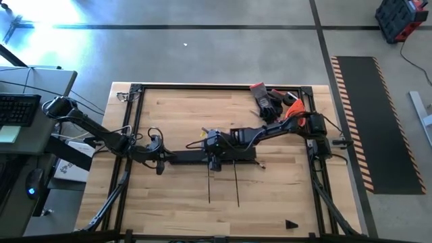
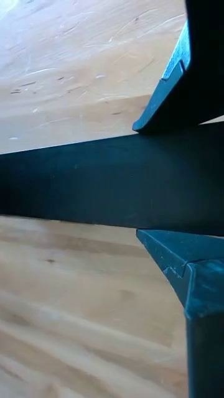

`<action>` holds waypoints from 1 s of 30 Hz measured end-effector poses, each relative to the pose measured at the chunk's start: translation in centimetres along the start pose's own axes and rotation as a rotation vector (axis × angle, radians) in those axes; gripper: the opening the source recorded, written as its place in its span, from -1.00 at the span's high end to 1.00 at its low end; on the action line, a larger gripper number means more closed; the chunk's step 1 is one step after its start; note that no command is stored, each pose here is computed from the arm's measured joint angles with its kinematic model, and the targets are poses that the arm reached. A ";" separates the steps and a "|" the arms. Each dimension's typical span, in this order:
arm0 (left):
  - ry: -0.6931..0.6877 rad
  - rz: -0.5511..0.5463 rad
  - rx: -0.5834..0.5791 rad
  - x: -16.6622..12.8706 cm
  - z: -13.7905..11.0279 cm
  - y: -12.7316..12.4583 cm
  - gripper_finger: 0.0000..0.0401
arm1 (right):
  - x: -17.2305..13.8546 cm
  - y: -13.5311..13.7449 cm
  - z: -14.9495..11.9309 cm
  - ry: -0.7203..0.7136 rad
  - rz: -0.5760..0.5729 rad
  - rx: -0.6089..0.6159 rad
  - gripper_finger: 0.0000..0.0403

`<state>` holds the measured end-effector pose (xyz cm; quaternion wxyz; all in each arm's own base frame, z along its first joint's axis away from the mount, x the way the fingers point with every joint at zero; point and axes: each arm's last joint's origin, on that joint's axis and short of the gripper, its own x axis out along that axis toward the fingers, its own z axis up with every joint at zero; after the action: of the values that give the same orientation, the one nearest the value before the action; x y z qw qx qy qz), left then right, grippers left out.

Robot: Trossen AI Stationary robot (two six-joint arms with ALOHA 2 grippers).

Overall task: Ziptie cables
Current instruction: Close the black cable duct

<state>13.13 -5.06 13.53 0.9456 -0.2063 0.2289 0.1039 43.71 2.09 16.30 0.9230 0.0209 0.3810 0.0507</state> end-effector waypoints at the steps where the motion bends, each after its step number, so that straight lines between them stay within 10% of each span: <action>1: -0.002 -0.001 -0.001 0.0 0.0 0.0 1.00 | 0.0 0.1 0.1 -0.008 0.003 -0.002 -0.05; 30: -0.070 -0.010 0.053 0.5 0.2 -0.3 1.00 | -0.1 0.6 -0.1 0.010 -0.039 0.022 -0.05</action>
<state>13.70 -5.25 13.57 0.9587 -0.1787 0.1972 0.1002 43.56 2.70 16.33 0.9215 0.0232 0.3867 0.0287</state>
